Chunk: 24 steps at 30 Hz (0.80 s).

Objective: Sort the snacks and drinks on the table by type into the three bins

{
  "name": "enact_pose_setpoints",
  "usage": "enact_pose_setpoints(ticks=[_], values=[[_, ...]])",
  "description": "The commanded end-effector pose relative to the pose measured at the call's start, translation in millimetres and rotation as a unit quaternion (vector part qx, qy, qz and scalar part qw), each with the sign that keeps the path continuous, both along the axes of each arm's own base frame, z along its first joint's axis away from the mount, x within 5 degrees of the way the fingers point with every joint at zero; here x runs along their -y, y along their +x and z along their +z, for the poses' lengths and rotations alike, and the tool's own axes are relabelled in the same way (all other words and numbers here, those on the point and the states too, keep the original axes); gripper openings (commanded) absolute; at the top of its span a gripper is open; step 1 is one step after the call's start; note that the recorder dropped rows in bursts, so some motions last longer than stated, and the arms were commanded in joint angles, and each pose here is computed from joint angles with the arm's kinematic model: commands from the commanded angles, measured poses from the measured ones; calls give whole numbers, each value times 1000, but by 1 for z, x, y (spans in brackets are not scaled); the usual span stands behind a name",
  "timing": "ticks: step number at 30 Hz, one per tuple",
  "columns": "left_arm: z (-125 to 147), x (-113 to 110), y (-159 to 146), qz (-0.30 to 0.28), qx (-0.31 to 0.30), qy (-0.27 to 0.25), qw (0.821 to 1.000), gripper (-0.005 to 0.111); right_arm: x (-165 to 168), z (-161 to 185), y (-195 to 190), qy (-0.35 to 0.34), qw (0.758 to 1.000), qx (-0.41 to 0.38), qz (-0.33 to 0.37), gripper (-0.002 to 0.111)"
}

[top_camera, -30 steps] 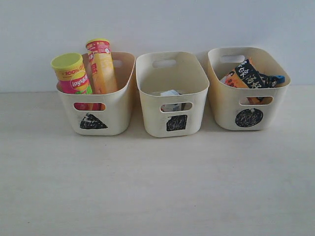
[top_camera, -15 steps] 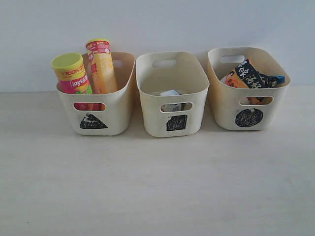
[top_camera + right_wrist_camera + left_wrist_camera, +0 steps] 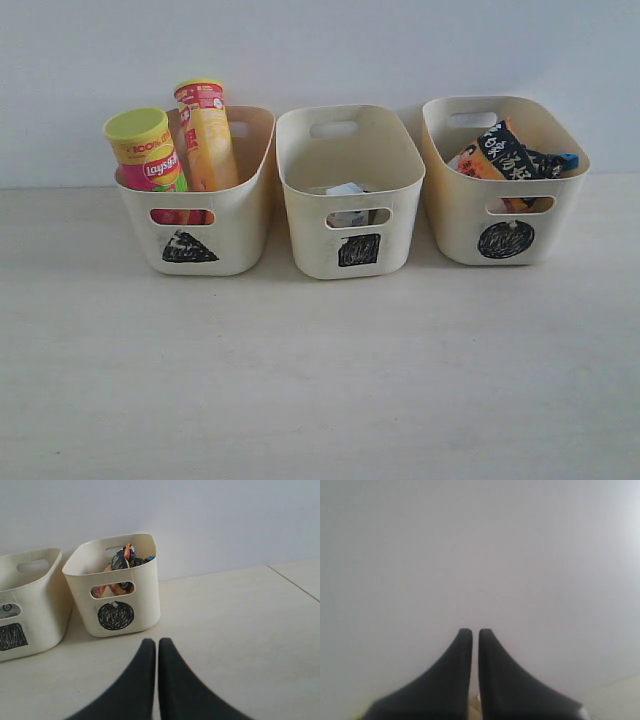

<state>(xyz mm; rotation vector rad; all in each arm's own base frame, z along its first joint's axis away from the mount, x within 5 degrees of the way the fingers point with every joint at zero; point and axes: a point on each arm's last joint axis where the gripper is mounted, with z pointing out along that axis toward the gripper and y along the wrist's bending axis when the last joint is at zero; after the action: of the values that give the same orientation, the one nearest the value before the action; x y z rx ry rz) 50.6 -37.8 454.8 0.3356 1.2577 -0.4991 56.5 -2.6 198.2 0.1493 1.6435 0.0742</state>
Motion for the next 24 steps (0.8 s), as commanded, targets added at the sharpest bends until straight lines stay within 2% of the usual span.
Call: enact_pose_setpoints(ticks=[1, 3, 5, 7, 11, 24], values=[[-4, -1, 13, 25, -11, -4, 1000, 4, 0, 1, 0, -3, 1000, 4, -2, 0], [-10, -3, 18, 42, -37, -12, 998, 4, 0, 1, 0, -3, 1000, 4, -2, 0], [-20, -7, 24, 62, -80, -46, 994, 4, 0, 1, 0, -3, 1000, 4, -2, 0], [-32, -11, 30, 94, -104, -54, 989, 4, 0, 1, 0, -3, 1000, 4, -2, 0], [-53, -13, 37, 119, -137, -59, 982, 4, 0, 1, 0, -3, 1000, 4, -2, 0], [-139, -34, 13, 226, -158, -81, 958, 4, 0, 1, 0, -3, 1000, 4, -2, 0]])
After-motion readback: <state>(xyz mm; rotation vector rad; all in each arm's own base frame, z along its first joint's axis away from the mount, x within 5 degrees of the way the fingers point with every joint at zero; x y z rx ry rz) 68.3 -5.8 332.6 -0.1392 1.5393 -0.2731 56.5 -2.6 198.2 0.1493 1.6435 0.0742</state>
